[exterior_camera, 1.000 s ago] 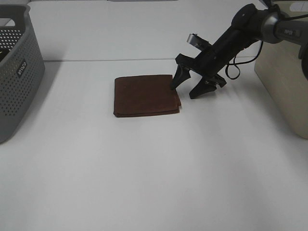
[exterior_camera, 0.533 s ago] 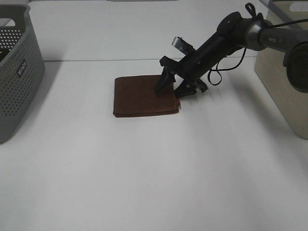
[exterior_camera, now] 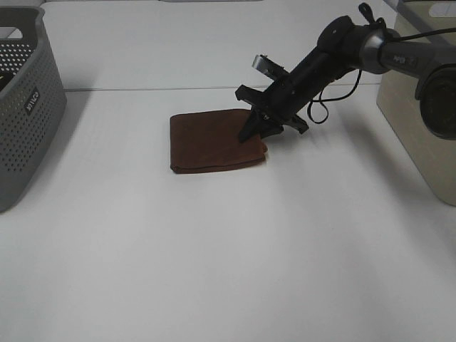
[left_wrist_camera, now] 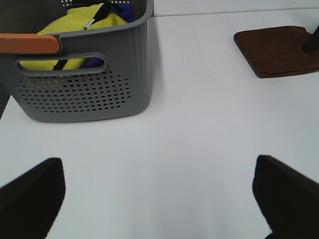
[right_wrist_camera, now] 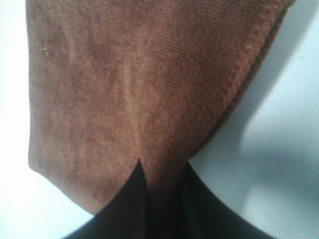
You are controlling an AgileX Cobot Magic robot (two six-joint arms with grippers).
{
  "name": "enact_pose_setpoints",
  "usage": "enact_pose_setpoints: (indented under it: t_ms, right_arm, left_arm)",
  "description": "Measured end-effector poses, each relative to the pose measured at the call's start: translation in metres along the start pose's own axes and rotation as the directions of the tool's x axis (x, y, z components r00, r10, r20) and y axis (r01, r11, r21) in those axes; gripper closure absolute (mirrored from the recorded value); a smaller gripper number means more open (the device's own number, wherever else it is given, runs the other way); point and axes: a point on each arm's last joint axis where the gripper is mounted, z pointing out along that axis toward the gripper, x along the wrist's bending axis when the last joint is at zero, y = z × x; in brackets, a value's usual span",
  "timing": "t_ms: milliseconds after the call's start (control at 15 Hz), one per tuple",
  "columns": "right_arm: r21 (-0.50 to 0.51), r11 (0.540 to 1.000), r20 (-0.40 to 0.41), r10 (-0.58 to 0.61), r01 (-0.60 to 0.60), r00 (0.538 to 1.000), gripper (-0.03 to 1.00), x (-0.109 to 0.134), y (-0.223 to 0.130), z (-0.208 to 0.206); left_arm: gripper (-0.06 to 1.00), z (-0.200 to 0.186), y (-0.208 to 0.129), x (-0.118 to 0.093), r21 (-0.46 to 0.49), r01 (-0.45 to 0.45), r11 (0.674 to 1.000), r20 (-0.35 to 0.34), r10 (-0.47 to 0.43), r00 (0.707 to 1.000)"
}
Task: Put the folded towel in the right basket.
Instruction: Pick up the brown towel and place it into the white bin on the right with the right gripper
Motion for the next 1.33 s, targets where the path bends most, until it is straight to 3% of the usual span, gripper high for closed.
enact_pose_setpoints:
  t_ms: [200,400,667,800,933,1133,1333]
  right_arm:
    - [-0.063,0.988,0.077,-0.138,0.143,0.987,0.87,0.038,0.015,-0.055]
    - [-0.125,0.958,0.247,-0.223,0.259,0.943,0.87,0.073,0.018,-0.120]
    - [-0.199,0.906,0.446,-0.256,0.374,0.857,0.87,0.109,0.010,-0.201]
    - [-0.293,0.865,0.527,-0.209,0.407,0.824,0.87,0.122,-0.003,-0.267]
    - [-0.385,0.832,0.569,-0.127,0.399,0.813,0.87,0.115,-0.018,-0.325]
    - [-0.486,0.801,0.619,0.034,0.349,0.785,0.87,0.080,-0.040,-0.393]
    - [-0.523,0.811,0.627,0.158,0.262,0.763,0.87,0.038,-0.057,-0.422]
  left_arm:
    - [-0.03,0.000,0.000,0.000,0.000,0.000,1.000,0.000,0.000,1.000]
    - [-0.03,0.000,0.000,0.000,0.000,0.000,1.000,0.000,0.000,1.000]
    - [-0.03,0.000,0.000,0.000,0.000,0.000,1.000,0.000,0.000,1.000]
    - [-0.03,0.000,0.000,0.000,0.000,0.000,1.000,0.000,0.000,1.000]
    - [-0.03,0.000,0.000,0.000,0.000,0.000,1.000,0.000,0.000,1.000]
    - [-0.03,0.000,0.000,0.000,0.000,0.000,1.000,0.000,0.000,1.000]
    - [-0.03,0.000,0.000,0.000,0.000,0.000,1.000,0.000,0.000,1.000]
